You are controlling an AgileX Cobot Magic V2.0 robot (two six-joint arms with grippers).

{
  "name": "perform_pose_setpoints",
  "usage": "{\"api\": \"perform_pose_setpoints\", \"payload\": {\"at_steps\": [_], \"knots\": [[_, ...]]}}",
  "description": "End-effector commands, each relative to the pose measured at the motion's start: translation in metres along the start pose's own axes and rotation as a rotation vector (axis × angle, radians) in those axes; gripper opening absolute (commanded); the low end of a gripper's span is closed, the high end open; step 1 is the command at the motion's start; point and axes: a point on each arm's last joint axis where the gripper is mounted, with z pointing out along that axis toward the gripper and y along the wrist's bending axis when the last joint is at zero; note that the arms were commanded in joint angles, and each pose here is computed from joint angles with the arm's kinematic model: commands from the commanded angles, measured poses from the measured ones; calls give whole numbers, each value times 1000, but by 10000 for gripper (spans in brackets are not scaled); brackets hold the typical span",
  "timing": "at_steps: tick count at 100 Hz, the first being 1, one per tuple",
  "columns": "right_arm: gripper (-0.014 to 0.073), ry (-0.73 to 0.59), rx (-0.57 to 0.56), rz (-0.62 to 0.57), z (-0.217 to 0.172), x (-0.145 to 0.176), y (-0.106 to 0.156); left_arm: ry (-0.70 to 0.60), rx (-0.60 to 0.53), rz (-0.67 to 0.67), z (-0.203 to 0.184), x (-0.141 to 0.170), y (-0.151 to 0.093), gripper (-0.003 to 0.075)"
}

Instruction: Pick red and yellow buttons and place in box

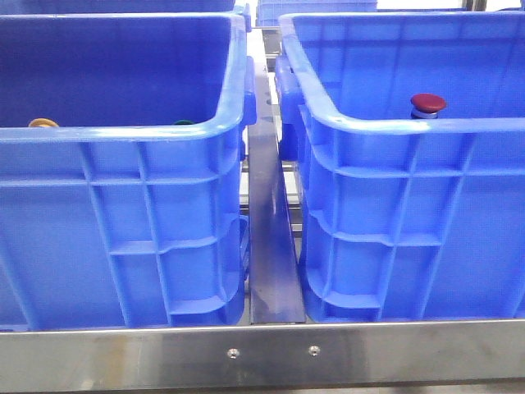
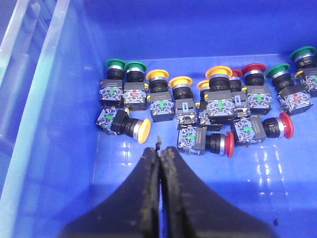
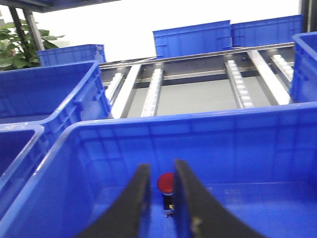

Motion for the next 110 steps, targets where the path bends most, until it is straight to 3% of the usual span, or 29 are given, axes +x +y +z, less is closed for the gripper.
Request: {"api": "perform_pose_setpoints", "payload": {"at_steps": [1, 3, 28, 35, 47, 59, 69, 94, 110], "knots": [[-72, -29, -58, -13, -1, -9, 6, -97, 13, 1, -6, -14, -1, -19], [-101, -29, -64, -13, -1, -9, 7, -97, 13, 1, -6, -14, -1, -19], [-97, -30, -93, -13, -2, -9, 9, -97, 19, -10, -6, -14, -1, -14], [-97, -30, -93, -13, -2, -9, 9, -97, 27, -18, -5, -14, -2, 22], [-97, -30, -93, -13, -2, -9, 9, -90, 28, -19, -4, -14, -2, 193], [-97, -30, -92, -13, -1, -9, 9, -94, 29, -19, -4, -14, -2, 448], [-97, -30, -92, -13, -1, -9, 9, -109, 34, -22, -3, -15, -3, 569], [-97, -30, -92, -13, -1, -9, 9, -129, 57, -41, -3, -17, -5, 578], [-97, -30, -92, -13, -1, -9, 9, -36, 96, -47, 19, -27, -14, 578]]}}
